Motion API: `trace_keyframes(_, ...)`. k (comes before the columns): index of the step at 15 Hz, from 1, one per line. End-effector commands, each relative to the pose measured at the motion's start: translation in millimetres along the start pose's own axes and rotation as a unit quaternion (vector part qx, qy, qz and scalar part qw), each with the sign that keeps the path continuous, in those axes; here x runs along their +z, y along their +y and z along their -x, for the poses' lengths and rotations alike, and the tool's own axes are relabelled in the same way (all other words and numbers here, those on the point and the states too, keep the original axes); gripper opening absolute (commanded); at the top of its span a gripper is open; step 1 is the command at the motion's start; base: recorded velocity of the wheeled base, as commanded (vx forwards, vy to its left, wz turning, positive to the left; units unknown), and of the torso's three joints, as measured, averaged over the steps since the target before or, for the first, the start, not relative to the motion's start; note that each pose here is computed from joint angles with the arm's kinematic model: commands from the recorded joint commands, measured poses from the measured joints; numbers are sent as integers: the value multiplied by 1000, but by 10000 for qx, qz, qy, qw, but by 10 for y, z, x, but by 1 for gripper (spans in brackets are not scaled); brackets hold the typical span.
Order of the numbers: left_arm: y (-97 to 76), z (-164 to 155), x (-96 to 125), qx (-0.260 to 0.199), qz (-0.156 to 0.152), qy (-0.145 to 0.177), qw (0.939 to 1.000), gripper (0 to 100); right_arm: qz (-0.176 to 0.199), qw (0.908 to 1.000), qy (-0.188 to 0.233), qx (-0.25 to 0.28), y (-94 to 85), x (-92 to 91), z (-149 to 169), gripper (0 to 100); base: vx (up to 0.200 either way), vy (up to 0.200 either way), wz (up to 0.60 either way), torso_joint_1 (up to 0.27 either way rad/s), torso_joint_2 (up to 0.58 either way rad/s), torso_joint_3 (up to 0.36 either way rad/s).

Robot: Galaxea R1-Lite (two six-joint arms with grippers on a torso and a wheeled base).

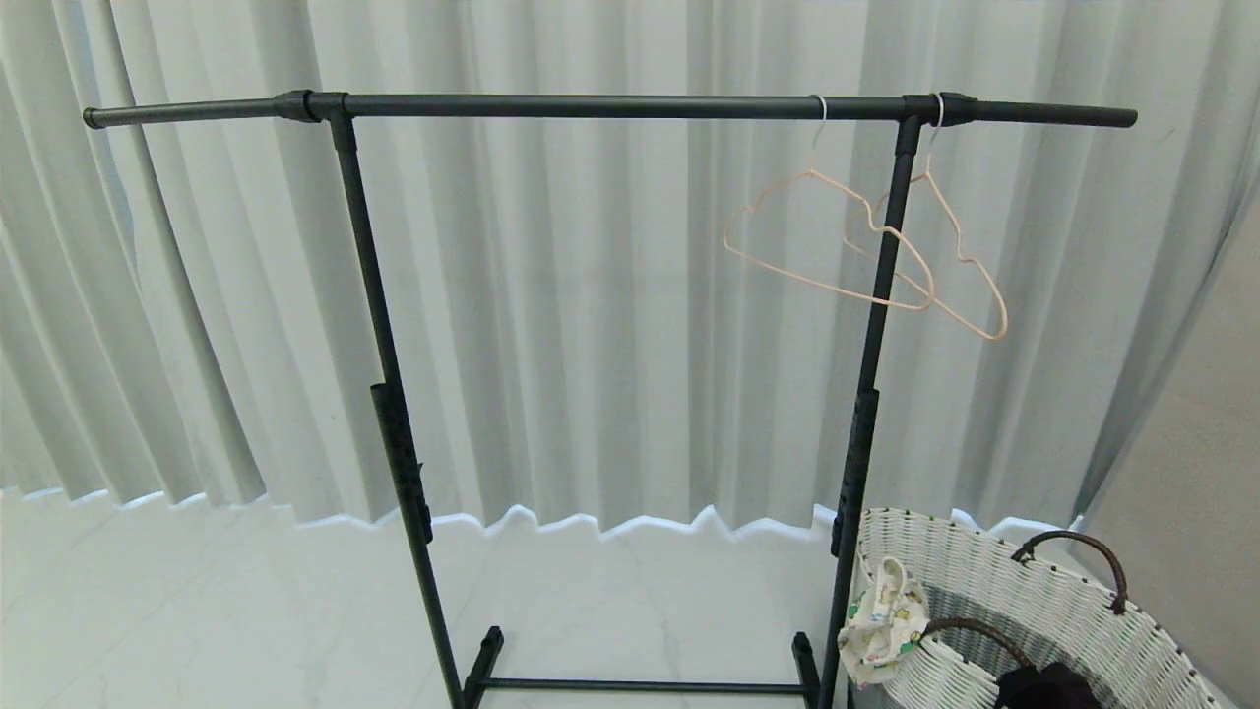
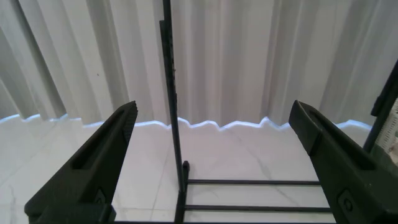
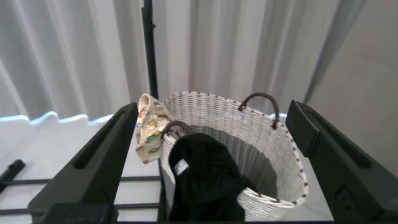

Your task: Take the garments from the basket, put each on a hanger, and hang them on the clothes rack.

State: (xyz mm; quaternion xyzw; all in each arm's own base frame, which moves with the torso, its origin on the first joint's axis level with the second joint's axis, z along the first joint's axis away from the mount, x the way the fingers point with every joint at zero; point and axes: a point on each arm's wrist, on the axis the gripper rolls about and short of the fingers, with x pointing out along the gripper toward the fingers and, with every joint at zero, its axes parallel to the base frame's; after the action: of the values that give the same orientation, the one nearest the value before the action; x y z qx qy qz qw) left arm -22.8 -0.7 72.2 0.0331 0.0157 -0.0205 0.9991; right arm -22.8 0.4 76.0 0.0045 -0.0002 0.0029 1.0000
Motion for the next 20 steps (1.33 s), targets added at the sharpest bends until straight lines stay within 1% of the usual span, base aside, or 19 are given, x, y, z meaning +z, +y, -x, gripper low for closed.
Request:
trace_keyframes(1, 0, -1, 0, 0, -3, 5, 10000, 100, -17, 10000, 2, 2, 0, 0, 0, 100, 0, 0, 0, 0, 0, 0)
trace_keyframes(4, 0, 0, 0, 1, -4, -3, 10000, 100, -24, 10000, 10, 2, 0, -5, -1, 100, 200, 0, 0, 1, 2, 4)
trace_keyframes(7, 0, 0, 0, 8, 58, -2, 10000, 100, -1, 10000, 2, 17, 0, 0, 0, 100, 0, 0, 0, 0, 0, 0)
trace_keyframes(10, 0, 0, 0, 8, 58, -2, 10000, 100, 60, 10000, 2, 17, 0, 0, 0, 100, 0, 0, 0, 0, 0, 0)
trace_keyframes(12, 0, 0, 0, 8, 58, -2, 10000, 100, 37, 10000, 2, 17, 0, 0, 0, 100, 0, 0, 0, 0, 0, 0)
trace_keyframes(13, 0, 0, 0, 8, 66, -2, 10000, 100, 121, 9999, 2, 33, 1, 0, 0, 100, 0, 0, 0, 0, 0, 0)
trace_keyframes(15, 0, 0, 0, 8, 66, -2, 10000, 100, 443, 9990, 9, 33, 1, -5, -1, 100, 0, 0, 0, 0, 0, 0)
trace_keyframes(17, 0, 0, 0, 8, 66, -2, 10000, 100, 427, 9991, 54, 50, 0, 2, -8, 100, 0, 0, 0, 0, 0, 0)
trace_keyframes(20, 0, 0, 0, 8, 66, -2, 10000, 100, 558, 9984, -7, 40, 0, 1, 0, 100, 0, 0, 0, 0, 0, 0)
